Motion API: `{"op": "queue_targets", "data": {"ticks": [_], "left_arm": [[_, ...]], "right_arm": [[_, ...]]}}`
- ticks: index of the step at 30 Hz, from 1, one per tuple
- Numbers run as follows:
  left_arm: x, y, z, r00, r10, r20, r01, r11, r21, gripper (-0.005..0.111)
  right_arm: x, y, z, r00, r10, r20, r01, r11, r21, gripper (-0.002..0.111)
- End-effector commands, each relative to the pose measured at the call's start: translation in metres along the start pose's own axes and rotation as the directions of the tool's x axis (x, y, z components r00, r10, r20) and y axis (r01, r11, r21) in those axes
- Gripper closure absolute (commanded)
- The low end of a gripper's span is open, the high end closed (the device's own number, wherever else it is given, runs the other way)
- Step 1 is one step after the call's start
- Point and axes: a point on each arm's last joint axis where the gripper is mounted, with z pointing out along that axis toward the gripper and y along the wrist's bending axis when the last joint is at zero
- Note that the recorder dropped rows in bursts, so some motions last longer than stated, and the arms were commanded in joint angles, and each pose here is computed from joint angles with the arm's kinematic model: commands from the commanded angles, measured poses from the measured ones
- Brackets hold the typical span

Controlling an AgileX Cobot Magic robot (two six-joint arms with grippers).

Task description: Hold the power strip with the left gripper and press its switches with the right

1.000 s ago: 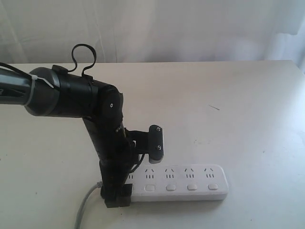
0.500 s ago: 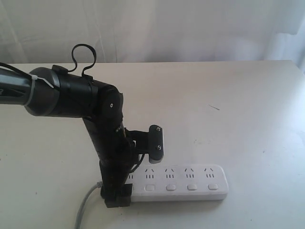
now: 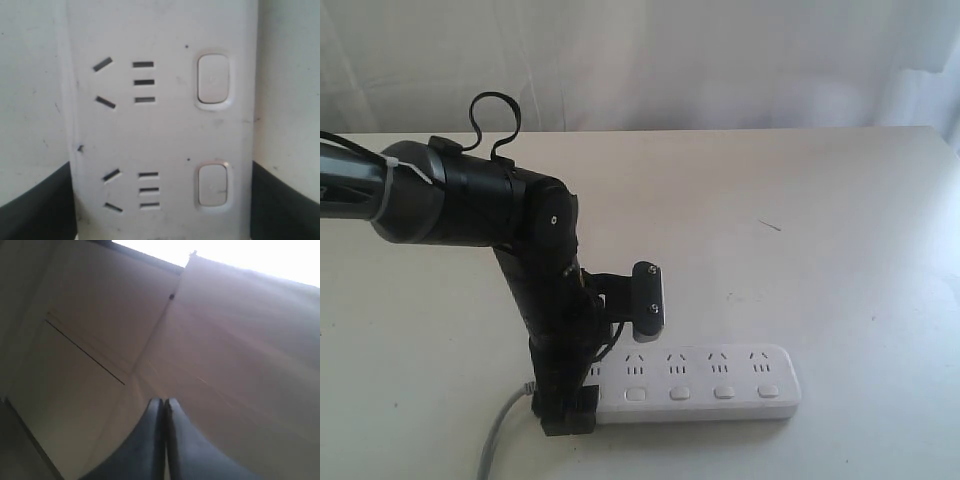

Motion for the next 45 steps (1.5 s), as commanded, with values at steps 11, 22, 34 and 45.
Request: {"op": "queue_targets", "data": {"ticks": [11, 22, 34, 45], "left_arm": [[0.001, -0.006, -0.005, 1.0, -0.029, 0.005, 0.029, 0.999, 0.036, 0.107], [-0.003, -0.008, -0.005, 0.996, -0.077, 0.046, 0.074, 0.995, 0.069, 0.107], [-0.005, -0.009, -0.005, 0.996, -0.062, 0.059, 0.057, 0.995, 0.079, 0.107], [0.007, -0.006, -0.005, 0.994, 0.084, -0.065, -0.081, 0.996, 0.044, 0.107]], "right_arm": [[0.038, 0.051, 0.002, 0.609, -0.724, -0.325, 0.513, 0.672, -0.534, 0.108], [0.076, 0.07, 0.06, 0.214, -0.657, -0.723, 0.181, 0.754, -0.632, 0.108], [0.13, 0.022, 0.083, -0.018, -0.545, -0.838, 0.01, 0.838, -0.546, 0.108], [0.206, -0.02, 0.041, -0.327, -0.507, -0.797, 0.036, 0.836, -0.547, 0.108]]}}
